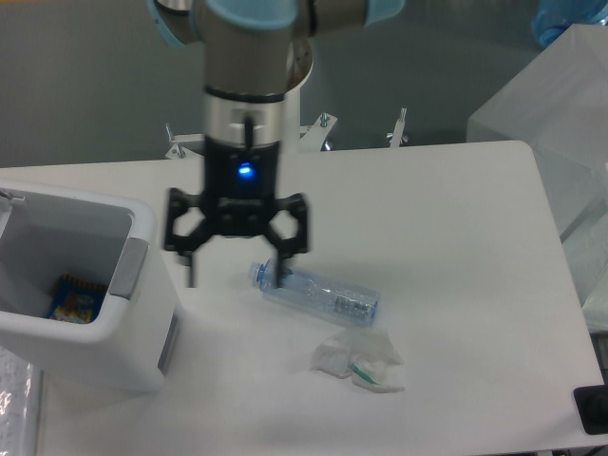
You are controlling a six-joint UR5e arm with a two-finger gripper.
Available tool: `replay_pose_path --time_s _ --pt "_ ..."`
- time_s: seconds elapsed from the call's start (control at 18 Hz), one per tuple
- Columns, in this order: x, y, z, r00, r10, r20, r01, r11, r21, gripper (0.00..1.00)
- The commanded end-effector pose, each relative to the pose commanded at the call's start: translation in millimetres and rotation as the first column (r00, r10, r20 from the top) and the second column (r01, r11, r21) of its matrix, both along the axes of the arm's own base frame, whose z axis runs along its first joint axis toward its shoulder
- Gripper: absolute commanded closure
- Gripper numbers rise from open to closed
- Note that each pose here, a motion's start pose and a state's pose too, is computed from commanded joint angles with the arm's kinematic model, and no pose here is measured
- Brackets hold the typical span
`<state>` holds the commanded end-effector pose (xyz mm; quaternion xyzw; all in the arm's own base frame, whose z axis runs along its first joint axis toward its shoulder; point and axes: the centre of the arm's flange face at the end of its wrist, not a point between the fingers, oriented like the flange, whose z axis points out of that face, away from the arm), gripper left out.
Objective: Open the trash can
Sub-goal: 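Raise the gripper away from the opened trash can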
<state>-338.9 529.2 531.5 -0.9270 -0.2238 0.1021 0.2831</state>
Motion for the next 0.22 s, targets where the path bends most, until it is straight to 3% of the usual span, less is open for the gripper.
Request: replay_pose_path --time_s 0.22 --pt "-13.3 -11.8 -18.8 0.991 -0.095 -0.095 0.079 0.985 -0.152 0.00"
